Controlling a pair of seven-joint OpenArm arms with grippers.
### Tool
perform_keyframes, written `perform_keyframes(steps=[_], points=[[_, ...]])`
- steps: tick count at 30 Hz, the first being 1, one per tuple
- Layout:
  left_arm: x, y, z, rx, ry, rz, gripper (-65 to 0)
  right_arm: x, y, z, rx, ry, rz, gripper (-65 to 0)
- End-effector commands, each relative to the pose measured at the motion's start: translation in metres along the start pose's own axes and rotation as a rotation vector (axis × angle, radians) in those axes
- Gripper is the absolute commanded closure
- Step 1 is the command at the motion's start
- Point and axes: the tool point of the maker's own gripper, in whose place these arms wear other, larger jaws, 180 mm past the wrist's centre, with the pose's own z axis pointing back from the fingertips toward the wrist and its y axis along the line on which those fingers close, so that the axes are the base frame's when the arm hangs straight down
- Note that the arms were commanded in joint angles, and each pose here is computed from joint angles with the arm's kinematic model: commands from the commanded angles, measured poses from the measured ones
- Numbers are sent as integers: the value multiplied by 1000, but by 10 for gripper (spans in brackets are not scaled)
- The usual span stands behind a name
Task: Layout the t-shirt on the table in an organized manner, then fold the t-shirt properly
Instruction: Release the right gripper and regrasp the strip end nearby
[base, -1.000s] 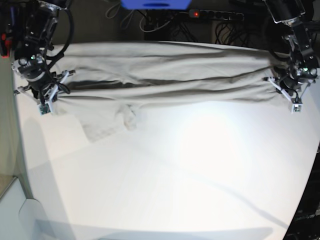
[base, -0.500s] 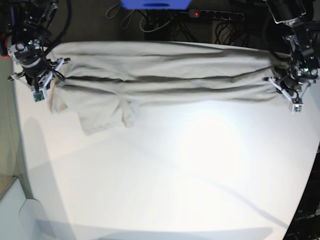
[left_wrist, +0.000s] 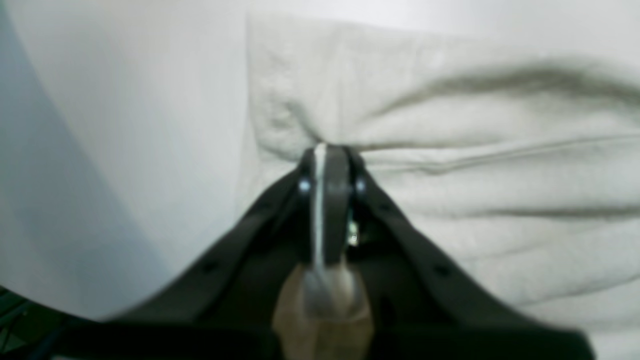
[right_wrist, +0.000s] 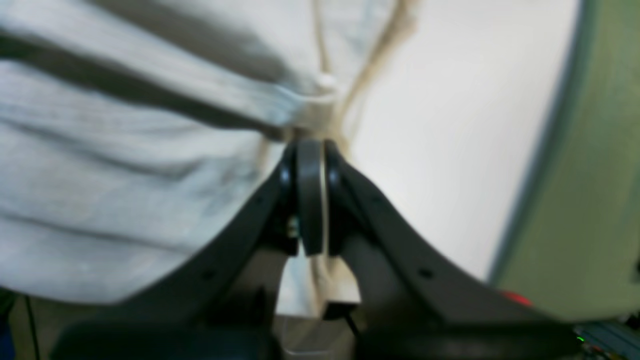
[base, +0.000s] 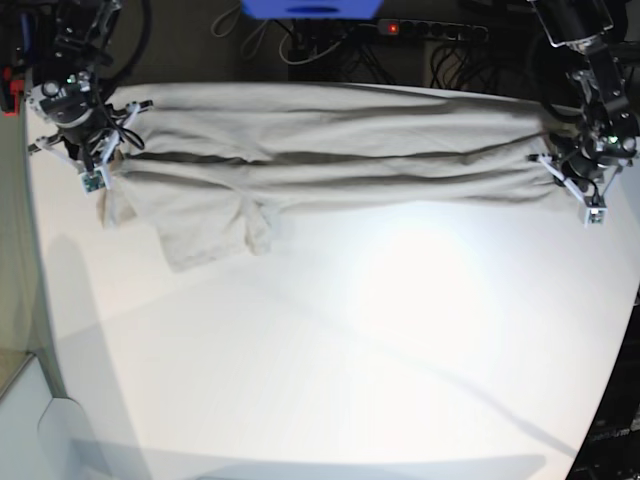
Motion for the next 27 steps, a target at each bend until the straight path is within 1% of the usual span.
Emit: perform_keyframes(steps=[1, 3, 6, 10, 11, 13, 15, 18, 22, 24, 27], points=[[4, 9, 4, 22, -2, -14, -6, 27, -13, 7, -33, -76, 21, -45], [4, 8, 3, 21, -2, -15, -6, 42, -21, 10, -61, -88, 23, -107], [4, 6, 3, 17, -1, -14, -6, 64, -28, 6, -74, -99, 14, -202], [3, 5, 3, 15, -1, -13, -6, 102, -18, -11, -26, -90, 42, -327], [2, 4, 2, 14, 1, -12, -6, 111, -16, -16, -14, -87, 47, -352], [1, 4, 2, 14, 4, -10, -6, 126, -11, -26, 16, -80, 52, -380], [0, 4, 2, 14, 8, -10, -6, 138, -4, -39, 53, -69, 52, -390], [0, 5, 3, 14, 9, -8, -6, 154, 1, -57, 102, -53, 45, -390], [-2, 5, 3, 14, 13, -8, -6, 162, 9, -82, 175, -11, 20, -390], [-2, 4, 2, 13, 13, -7, -6, 168, 13, -90, 204, -19, 11, -389], [-2, 4, 2, 13, 15, -7, -6, 165, 19, -100, 235, -8, 1, -389]])
